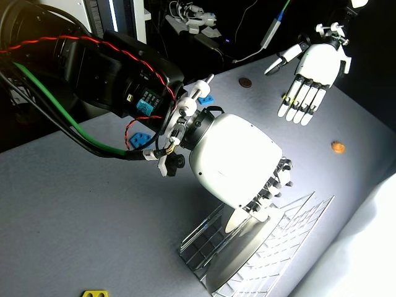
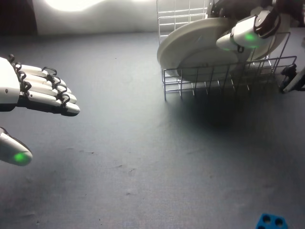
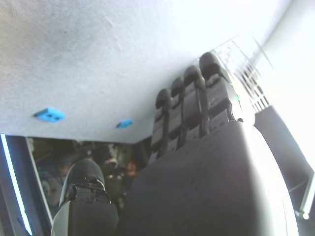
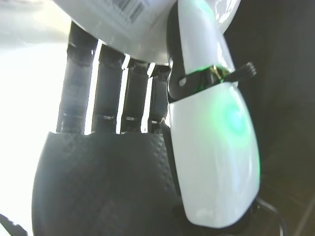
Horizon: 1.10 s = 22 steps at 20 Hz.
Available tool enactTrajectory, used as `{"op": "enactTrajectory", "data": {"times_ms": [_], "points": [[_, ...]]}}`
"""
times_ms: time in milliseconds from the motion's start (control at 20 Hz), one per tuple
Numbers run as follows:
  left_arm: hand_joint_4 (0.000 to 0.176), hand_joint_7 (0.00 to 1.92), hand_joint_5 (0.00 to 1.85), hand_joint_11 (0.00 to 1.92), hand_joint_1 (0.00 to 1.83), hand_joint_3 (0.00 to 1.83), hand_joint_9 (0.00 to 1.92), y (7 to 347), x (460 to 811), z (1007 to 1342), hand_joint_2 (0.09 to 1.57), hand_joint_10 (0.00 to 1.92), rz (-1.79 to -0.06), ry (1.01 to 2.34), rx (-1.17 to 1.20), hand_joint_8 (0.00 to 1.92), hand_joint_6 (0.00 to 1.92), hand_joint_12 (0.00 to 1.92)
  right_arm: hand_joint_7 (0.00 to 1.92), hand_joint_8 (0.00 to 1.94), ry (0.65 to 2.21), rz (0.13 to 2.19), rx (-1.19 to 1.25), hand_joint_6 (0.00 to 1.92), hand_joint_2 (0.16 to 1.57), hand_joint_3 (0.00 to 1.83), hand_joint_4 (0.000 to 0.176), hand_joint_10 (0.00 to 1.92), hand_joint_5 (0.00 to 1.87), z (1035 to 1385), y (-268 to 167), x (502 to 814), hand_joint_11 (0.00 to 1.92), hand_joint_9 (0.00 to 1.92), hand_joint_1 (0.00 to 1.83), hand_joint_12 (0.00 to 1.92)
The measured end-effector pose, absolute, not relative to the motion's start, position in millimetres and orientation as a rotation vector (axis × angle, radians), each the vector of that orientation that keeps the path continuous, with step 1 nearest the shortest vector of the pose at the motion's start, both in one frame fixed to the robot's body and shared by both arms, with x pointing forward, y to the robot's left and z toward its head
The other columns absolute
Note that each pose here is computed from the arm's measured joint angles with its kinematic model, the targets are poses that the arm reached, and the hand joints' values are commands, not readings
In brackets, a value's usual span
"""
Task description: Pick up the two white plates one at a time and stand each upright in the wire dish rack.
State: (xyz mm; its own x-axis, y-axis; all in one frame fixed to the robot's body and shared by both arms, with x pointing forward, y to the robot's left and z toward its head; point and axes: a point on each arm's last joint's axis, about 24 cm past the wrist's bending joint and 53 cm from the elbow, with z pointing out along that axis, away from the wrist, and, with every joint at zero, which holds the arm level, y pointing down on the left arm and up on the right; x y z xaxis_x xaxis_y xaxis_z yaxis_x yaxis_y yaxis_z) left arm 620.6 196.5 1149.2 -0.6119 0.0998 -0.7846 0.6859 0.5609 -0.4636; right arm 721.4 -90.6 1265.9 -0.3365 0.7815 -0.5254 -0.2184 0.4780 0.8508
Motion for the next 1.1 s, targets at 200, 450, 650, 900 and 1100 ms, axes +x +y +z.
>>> {"op": "enactTrajectory", "data": {"times_ms": [200, 450, 650, 900, 1100], "points": [[0.0, 0.15, 0.14, 0.0, 0.0, 0.0, 0.12, 196, 621, 1149, 1.09, 0.0, -1.027, 2.066, 0.629, 0.0, 0.0, 0.29, 0.93, 1.07, 1.591, 1.09, 0.452, 1.23, 1.16, 0.0, 0.0, 1.27, 0.82, 1266, -88, 720, 0.61, 0.81, 1.36, 1.41], [0.0, 0.15, 0.15, 0.0, 0.0, 0.0, 0.13, 195, 620, 1150, 1.09, 0.0, -1.03, 2.064, 0.629, 0.0, 0.0, 0.34, 0.8, 1.27, 1.576, 1.061, 0.387, 1.34, 1.23, 0.0, 0.018, 0.77, 0.76, 1269, -84, 719, 0.43, 0.74, 1.16, 1.44], [0.0, 0.15, 0.15, 0.0, 0.0, 0.0, 0.13, 194, 619, 1149, 1.1, 0.0, -1.033, 2.064, 0.634, 0.0, 0.0, 0.31, 0.64, 1.59, 1.581, 1.054, 0.369, 1.68, 1.37, 0.0, 0.0, 1.07, 0.46, 1266, -82, 718, 0.16, 0.47, 1.07, 1.66], [0.0, 0.13, 0.14, 0.0, 0.0, 0.0, 0.12, 194, 619, 1150, 1.09, 0.0, -1.034, 2.063, 0.634, 0.0, 0.0, 0.34, 0.45, 1.14, 1.589, 1.063, 0.363, 1.61, 1.36, 0.0, 0.0, 1.17, 0.55, 1265, -78, 717, 0.08, 0.38, 1.02, 1.63], [0.0, 0.14, 0.14, 0.0, 0.0, 0.0, 0.12, 191, 616, 1149, 1.09, 0.0, -1.039, 2.063, 0.648, 0.0, 0.0, 0.31, 0.31, 1.41, 1.588, 1.063, 0.364, 1.34, 1.28, 0.0, 0.0, 1.44, 0.28, 1265, -78, 717, 0.0, 0.25, 1.14, 1.71]]}}
